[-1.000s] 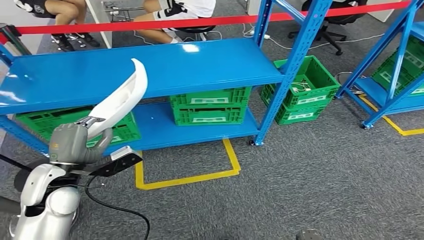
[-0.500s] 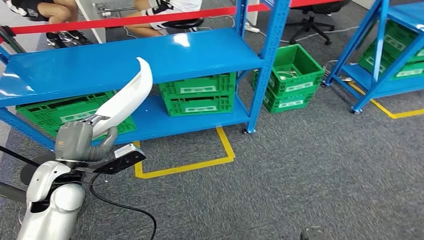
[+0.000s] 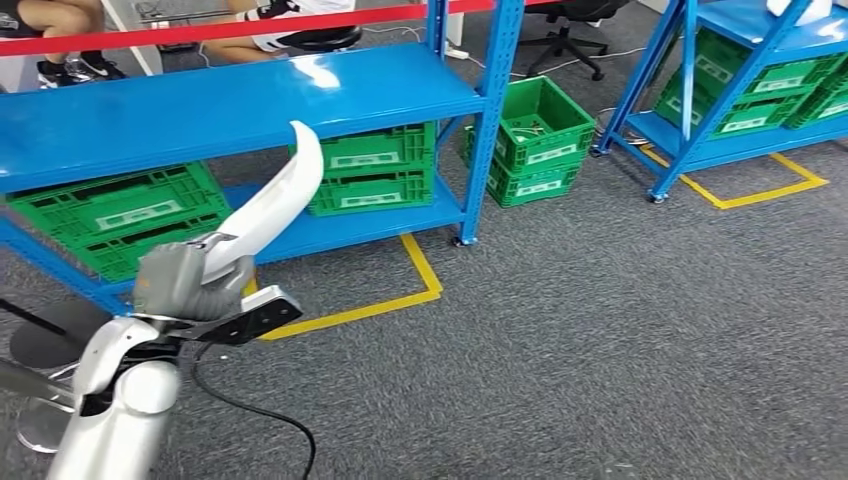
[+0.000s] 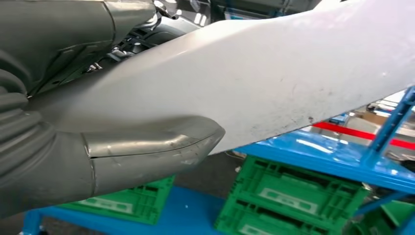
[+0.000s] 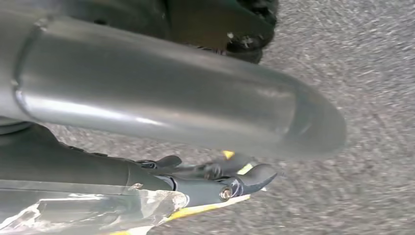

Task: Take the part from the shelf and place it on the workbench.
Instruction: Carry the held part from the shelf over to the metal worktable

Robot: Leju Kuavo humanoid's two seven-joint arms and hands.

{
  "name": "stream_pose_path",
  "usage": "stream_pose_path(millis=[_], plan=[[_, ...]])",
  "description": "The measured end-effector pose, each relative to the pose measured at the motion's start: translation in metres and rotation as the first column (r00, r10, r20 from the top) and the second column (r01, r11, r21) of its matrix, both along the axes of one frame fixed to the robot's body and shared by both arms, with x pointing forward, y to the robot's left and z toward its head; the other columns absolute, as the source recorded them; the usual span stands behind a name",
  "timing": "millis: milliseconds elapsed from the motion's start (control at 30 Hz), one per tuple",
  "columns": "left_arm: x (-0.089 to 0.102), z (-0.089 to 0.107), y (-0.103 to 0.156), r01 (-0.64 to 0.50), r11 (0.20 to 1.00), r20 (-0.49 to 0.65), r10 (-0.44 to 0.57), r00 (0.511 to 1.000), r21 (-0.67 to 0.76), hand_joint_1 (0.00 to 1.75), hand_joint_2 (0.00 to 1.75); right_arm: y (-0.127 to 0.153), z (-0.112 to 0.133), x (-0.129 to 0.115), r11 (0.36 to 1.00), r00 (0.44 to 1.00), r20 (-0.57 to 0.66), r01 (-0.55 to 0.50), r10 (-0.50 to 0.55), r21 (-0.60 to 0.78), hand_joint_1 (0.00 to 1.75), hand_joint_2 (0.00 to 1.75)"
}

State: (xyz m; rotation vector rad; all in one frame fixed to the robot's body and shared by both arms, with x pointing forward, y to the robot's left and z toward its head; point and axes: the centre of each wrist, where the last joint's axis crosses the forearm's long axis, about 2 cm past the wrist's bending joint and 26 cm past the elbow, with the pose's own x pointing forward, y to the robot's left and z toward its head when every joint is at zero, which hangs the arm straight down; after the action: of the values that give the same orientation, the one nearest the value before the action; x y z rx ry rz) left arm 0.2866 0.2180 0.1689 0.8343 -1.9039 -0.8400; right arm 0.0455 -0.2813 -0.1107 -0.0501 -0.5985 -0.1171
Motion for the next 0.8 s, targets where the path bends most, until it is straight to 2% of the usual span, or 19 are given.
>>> stream_pose_path(millis=[333, 800], plan=[[0.001, -0.007, -0.004, 0.007, 1.000, -0.029, -0.007, 1.000, -0.004, 1.75, 1.75, 0.000, 0.001, 0.006, 1.000, 1.000, 0.000, -0.010, 0.010, -0.007, 0.00, 0.00], [0.003, -0.011, -0.010, 0.019, 1.000, -0.056, -0.021, 0.998, -0.025, 1.75, 1.75, 0.000, 0.000, 0.001, 1.000, 1.000, -0.018, -0.002, 0.002, -0.006, 0.00, 0.00]])
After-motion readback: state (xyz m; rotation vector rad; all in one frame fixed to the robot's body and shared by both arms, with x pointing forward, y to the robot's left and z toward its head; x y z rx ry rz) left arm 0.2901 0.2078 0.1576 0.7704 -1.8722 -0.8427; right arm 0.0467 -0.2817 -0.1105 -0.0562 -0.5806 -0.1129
